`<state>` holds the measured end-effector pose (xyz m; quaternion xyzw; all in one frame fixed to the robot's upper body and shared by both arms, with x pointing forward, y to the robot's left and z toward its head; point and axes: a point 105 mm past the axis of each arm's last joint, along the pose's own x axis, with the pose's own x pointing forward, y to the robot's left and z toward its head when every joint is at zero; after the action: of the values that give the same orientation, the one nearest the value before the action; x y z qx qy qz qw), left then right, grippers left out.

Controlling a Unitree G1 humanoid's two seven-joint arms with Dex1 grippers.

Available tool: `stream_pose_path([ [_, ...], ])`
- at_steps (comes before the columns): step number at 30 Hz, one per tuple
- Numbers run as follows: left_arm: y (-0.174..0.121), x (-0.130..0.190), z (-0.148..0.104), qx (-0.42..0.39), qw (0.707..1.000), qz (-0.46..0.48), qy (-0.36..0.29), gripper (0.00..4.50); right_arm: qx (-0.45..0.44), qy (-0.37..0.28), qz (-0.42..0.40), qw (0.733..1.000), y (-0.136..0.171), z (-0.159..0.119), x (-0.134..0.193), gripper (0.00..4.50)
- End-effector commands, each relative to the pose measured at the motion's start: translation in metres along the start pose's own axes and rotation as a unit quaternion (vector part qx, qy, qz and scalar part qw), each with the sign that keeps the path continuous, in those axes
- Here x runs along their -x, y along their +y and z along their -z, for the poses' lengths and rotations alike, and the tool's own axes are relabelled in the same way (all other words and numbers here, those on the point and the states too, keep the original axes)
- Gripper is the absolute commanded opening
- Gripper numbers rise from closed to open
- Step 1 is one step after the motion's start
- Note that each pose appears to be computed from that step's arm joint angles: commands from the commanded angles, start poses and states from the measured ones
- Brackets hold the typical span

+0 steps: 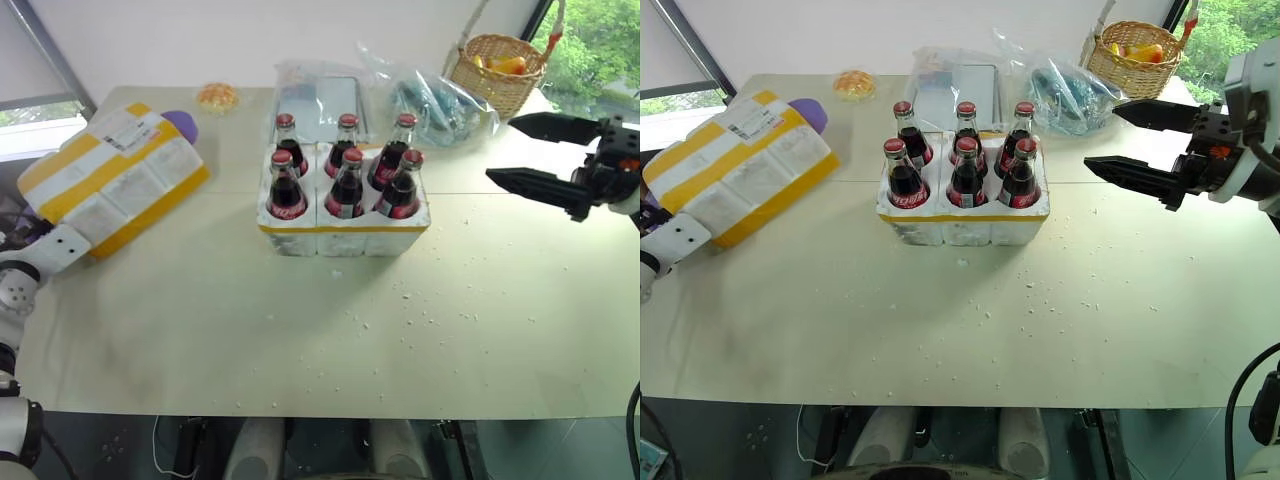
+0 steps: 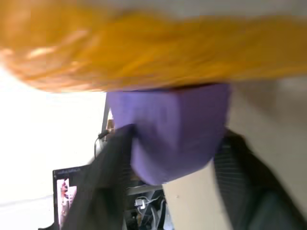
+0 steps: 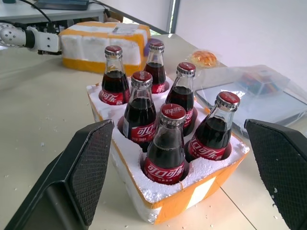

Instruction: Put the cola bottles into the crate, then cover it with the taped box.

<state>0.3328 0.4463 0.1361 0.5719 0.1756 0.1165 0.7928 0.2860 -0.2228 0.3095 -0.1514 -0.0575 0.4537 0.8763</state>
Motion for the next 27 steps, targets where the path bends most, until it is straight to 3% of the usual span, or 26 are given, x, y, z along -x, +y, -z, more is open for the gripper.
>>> stream_pose_path([
  [1,0.0,0.0,0.002,-0.002,1.0,0.005,0.004,0.47,0.03,-0.017,0.016,0.999,-0.002,-0.016,0.008,4.5],
  [9,0.025,-0.002,-0.008,-0.004,1.0,-0.014,-0.012,0.47,0.031,-0.017,0.022,0.999,-0.006,-0.011,0.007,4.5],
  [16,0.082,0.004,-0.027,-0.001,0.997,-0.07,-0.045,0.47,0.024,-0.017,0.025,0.999,-0.008,-0.003,0.006,4.5],
  [24,0.148,0.018,-0.082,0.005,0.984,-0.128,-0.123,0.47,0.006,0.001,0.035,0.999,-0.016,0.008,0.012,4.5],
  [27,0.174,0.032,-0.128,-0.01,0.972,-0.139,-0.19,0.47,-0.023,0.01,0.031,0.999,-0.015,0.016,0.018,4.5],
])
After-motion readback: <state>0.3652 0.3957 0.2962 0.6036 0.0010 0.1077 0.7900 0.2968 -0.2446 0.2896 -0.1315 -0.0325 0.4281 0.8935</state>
